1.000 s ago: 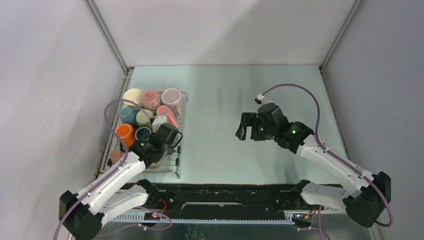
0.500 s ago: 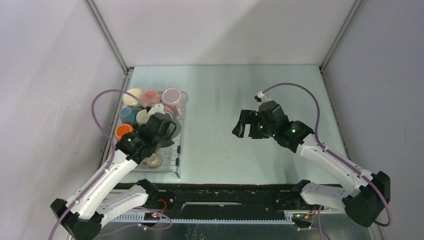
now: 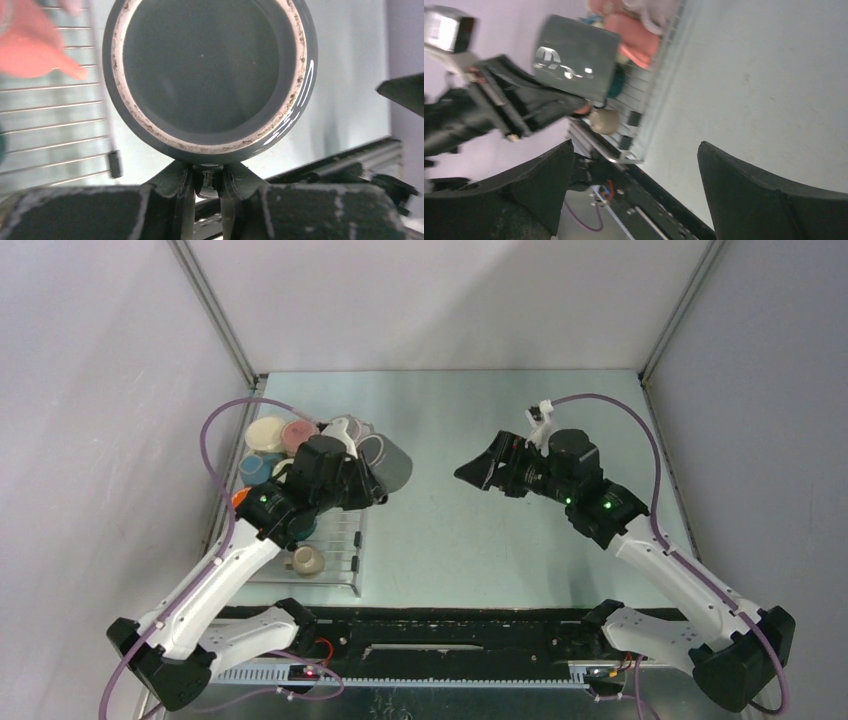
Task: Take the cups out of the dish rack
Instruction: Unload the cup from the dish rack, then place the cup at the center of the board.
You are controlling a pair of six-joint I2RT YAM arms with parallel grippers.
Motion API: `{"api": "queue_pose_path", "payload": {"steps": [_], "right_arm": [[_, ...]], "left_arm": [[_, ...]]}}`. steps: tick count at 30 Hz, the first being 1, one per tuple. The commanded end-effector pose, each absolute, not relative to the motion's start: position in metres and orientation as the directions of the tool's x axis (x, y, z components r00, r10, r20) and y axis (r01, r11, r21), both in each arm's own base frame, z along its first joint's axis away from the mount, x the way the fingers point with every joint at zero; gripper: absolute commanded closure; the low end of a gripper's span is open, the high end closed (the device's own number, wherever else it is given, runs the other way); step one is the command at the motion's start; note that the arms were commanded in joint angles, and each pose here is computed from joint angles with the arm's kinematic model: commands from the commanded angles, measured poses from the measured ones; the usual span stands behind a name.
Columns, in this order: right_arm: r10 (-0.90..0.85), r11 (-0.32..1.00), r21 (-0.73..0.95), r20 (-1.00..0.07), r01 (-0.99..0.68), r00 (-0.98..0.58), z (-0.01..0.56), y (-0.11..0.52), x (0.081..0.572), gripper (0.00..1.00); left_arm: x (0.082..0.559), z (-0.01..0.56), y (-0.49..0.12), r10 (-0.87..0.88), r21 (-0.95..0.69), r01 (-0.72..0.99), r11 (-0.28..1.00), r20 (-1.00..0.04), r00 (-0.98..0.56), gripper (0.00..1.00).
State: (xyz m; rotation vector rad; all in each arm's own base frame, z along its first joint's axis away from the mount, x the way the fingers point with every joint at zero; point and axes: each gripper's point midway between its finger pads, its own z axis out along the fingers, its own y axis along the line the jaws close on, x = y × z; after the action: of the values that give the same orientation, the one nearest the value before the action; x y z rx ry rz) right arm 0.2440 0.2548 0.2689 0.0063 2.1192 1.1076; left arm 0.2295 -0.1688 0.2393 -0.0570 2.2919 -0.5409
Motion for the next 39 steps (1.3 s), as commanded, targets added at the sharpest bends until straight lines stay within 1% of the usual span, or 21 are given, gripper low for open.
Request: {"api": "queue_pose_path", "payload": {"steps": [1, 3, 5, 9, 17, 24, 30, 35, 36, 39], "right_arm": [[0.420, 0.422, 0.797, -0.593, -0.431, -0.687, 0.336, 0.267, 0.244, 0.00], [0.435, 0.377, 0.813, -0.578, -0.443, -0.690, 0.346, 0.267, 0.246, 0.01], [0.443, 0.359, 0.825, -0.563, -0.438, -0.698, 0.348, 0.266, 0.248, 0.02], [0.454, 0.305, 0.832, -0.554, -0.462, -0.697, 0.361, 0.266, 0.250, 0.07], [0.471, 0.229, 0.841, -0.536, -0.490, -0.700, 0.379, 0.271, 0.248, 0.14], [0.489, 0.181, 0.851, -0.512, -0.492, -0.706, 0.390, 0.272, 0.250, 0.31], [0.523, 0.166, 0.853, -0.501, -0.495, -0.689, 0.399, 0.269, 0.253, 0.39], [0.544, 0.163, 0.853, -0.497, -0.495, -0.677, 0.403, 0.267, 0.255, 0.50], [0.547, 0.164, 0.854, -0.496, -0.494, -0.674, 0.404, 0.266, 0.256, 0.53], [0.556, 0.174, 0.857, -0.493, -0.486, -0.670, 0.402, 0.265, 0.257, 0.66]], "left_arm": [[0.240, 0.334, -0.229, -0.338, -0.631, 0.346, 0.694, -0.710, -0.618, 1.00], [0.240, 0.345, -0.242, -0.368, -0.680, 0.378, 0.628, -0.688, -0.625, 1.00], [0.239, 0.357, -0.255, -0.400, -0.725, 0.408, 0.555, -0.662, -0.633, 1.00], [0.239, 0.376, -0.277, -0.431, -0.781, 0.452, 0.430, -0.618, -0.657, 1.00], [0.232, 0.389, -0.304, -0.414, -0.824, 0.488, 0.288, -0.567, -0.713, 1.00], [0.224, 0.392, -0.318, -0.401, -0.847, 0.498, 0.187, -0.529, -0.748, 1.00], [0.215, 0.386, -0.331, -0.368, -0.868, 0.480, 0.130, -0.492, -0.789, 1.00], [0.211, 0.381, -0.337, -0.357, -0.883, 0.461, 0.094, -0.462, -0.812, 1.00], [0.211, 0.381, -0.337, -0.359, -0.884, 0.460, 0.088, -0.459, -0.813, 1.00], [0.209, 0.379, -0.337, -0.355, -0.888, 0.453, 0.075, -0.448, -0.820, 1.00]]}}
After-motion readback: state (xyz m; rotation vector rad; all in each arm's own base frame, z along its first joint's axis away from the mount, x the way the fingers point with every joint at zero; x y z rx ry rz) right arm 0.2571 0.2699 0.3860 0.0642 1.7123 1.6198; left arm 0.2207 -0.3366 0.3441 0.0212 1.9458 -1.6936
